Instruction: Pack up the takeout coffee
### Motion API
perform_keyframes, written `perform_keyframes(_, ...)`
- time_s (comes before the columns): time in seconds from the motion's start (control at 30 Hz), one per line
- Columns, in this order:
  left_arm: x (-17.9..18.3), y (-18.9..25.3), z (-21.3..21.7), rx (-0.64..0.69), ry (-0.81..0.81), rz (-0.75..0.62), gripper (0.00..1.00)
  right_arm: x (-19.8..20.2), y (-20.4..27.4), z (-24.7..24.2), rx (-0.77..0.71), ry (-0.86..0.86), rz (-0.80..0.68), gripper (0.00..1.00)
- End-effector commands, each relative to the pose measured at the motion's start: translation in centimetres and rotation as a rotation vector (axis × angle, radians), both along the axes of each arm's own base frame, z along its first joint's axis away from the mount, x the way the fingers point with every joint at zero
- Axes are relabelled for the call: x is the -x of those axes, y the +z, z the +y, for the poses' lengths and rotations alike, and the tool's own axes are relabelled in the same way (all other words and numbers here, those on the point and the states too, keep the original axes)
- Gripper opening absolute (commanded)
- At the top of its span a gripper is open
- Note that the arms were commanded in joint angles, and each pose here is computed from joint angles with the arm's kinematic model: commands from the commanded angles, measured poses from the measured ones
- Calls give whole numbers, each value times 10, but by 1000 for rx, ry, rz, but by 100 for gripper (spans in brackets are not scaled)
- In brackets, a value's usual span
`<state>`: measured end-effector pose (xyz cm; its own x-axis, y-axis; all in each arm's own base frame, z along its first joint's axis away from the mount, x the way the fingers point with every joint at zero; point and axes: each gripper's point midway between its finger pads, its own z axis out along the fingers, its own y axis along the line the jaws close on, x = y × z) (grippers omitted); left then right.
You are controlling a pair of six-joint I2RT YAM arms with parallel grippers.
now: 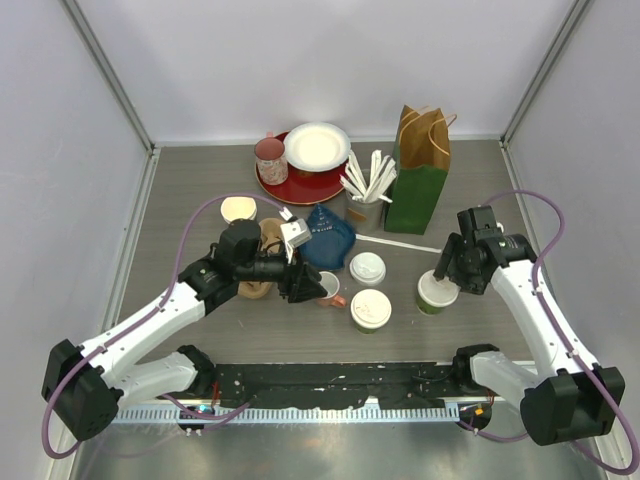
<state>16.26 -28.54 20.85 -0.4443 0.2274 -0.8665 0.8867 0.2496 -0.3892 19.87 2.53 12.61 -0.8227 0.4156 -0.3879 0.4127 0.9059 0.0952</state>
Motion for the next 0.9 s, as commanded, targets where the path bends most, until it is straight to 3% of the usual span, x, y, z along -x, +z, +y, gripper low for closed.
perform_keyframes(0.0,2,12,0,35,-12,-24,54,-4,-3,13,-73,27,-40,63)
perform_keyframes(0.47,-3,15,-2,39,-2,-28,54,-32,-6,43,-220,81,-162,53)
perform_keyframes(0.87,-54,24,-17,68,302,191,47,-59,3,68,-242,208,-218,53)
